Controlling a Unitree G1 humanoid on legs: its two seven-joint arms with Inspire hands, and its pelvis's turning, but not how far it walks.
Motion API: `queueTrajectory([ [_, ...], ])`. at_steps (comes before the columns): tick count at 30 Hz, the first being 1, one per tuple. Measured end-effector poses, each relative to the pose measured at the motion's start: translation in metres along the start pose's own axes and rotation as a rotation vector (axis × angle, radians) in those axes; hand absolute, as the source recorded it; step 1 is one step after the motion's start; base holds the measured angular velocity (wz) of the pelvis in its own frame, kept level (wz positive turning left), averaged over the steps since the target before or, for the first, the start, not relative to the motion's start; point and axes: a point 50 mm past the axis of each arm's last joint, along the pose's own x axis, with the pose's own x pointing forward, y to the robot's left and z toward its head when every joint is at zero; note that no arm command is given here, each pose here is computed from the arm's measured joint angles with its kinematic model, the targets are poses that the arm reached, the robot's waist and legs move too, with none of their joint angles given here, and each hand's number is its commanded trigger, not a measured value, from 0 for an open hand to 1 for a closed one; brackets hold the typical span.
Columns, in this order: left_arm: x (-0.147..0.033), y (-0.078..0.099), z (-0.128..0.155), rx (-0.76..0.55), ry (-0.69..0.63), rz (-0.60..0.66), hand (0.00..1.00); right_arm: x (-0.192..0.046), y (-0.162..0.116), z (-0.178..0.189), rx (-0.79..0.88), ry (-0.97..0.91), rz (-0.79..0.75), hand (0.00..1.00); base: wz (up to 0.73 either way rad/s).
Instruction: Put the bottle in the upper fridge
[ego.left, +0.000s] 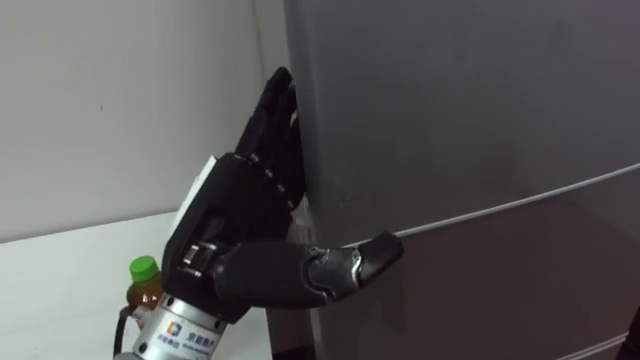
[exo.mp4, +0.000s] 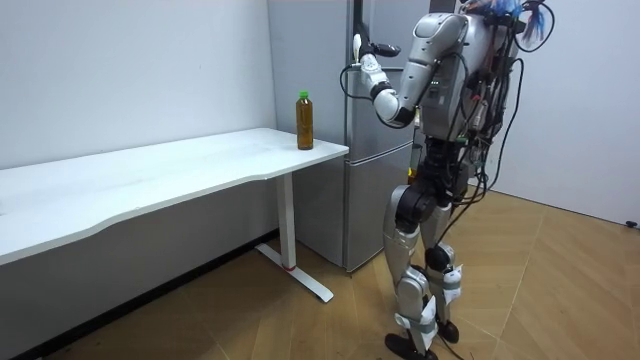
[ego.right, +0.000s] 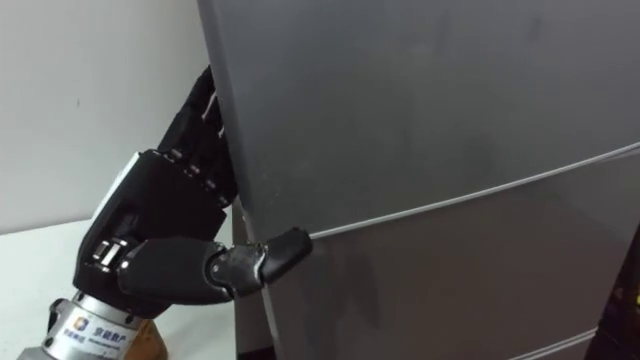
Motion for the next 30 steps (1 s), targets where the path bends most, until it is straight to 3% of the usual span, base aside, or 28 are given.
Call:
queueTrajectory([
  [6,0.0000,-0.0004,-0.0001,0.000,0.001,-0.005,0.00,-0.0002,-0.0004,0.0001,-0.007,-0.002,-0.004,0.00,0.01],
  [7,0.0000,-0.0004,-0.0002,0.000,0.001,-0.005,0.19,-0.0003,-0.0008,-0.0005,-0.008,0.000,-0.006,0.00,0.00],
  [9,0.0000,-0.0006,-0.0002,0.000,0.001,-0.010,1.00,-0.0002,-0.0006,-0.0002,-0.010,-0.001,-0.005,0.00,0.00],
  [22,-0.0010,0.0041,-0.0058,-0.023,0.010,0.040,1.00,-0.0014,-0.0027,-0.0003,-0.021,-0.007,0.007,0.00,0.00],
  [23,-0.0011,0.0050,-0.0061,-0.023,0.012,0.048,0.95,-0.0014,-0.0028,0.0005,-0.022,-0.010,0.007,0.00,0.00],
  [24,-0.0014,0.0059,-0.0069,-0.022,0.015,0.053,0.78,-0.0015,-0.0035,0.0017,-0.024,-0.015,0.007,0.00,0.00],
  [28,-0.0016,0.0068,-0.0083,-0.024,0.020,0.063,0.55,-0.0017,-0.0052,0.0018,-0.034,-0.014,0.003,0.00,0.00],
  [29,-0.0016,0.0068,-0.0083,-0.024,0.020,0.063,0.08,-0.0017,-0.0053,0.0018,-0.035,-0.014,0.003,0.00,0.00],
  [30,-0.0016,0.0067,-0.0084,-0.026,0.020,0.062,0.00,-0.0017,-0.0055,0.0019,-0.039,-0.014,0.002,0.00,0.00],
])
